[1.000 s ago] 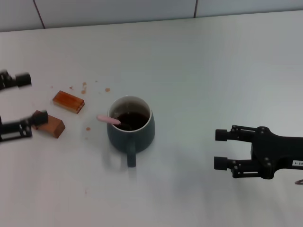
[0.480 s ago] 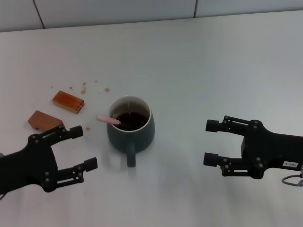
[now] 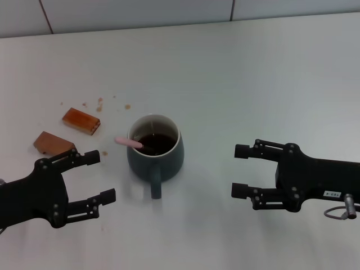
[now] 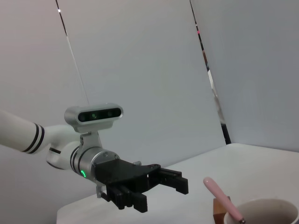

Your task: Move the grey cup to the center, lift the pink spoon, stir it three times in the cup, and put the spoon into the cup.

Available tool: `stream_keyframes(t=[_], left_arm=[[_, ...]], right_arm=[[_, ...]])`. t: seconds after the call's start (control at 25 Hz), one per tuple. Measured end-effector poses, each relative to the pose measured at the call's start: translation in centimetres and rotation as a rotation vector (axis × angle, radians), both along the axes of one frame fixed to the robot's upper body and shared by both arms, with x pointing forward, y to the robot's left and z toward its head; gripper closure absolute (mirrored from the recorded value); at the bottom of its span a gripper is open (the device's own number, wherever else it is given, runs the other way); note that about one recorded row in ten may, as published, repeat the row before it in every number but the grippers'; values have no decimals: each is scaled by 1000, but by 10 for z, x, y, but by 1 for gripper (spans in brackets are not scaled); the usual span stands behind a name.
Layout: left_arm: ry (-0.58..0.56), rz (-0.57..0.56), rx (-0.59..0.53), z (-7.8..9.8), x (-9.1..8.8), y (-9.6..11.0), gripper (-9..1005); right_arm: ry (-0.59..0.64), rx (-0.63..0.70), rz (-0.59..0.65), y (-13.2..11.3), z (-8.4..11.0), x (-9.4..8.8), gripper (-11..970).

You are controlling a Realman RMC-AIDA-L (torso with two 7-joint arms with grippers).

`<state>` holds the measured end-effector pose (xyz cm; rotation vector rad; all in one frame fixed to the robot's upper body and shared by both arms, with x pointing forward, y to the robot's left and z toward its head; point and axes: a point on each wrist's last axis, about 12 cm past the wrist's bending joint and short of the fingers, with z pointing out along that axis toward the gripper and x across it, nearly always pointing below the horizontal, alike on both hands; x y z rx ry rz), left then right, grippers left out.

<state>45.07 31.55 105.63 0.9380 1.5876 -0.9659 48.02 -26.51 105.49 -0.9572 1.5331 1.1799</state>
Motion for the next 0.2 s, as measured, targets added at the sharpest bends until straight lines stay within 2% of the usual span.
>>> stream_keyframes(t=[0.2], left_arm=[[0, -13, 3, 1, 2, -2, 156]], right_arm=[[2, -1, 0, 0, 0, 0, 125]])
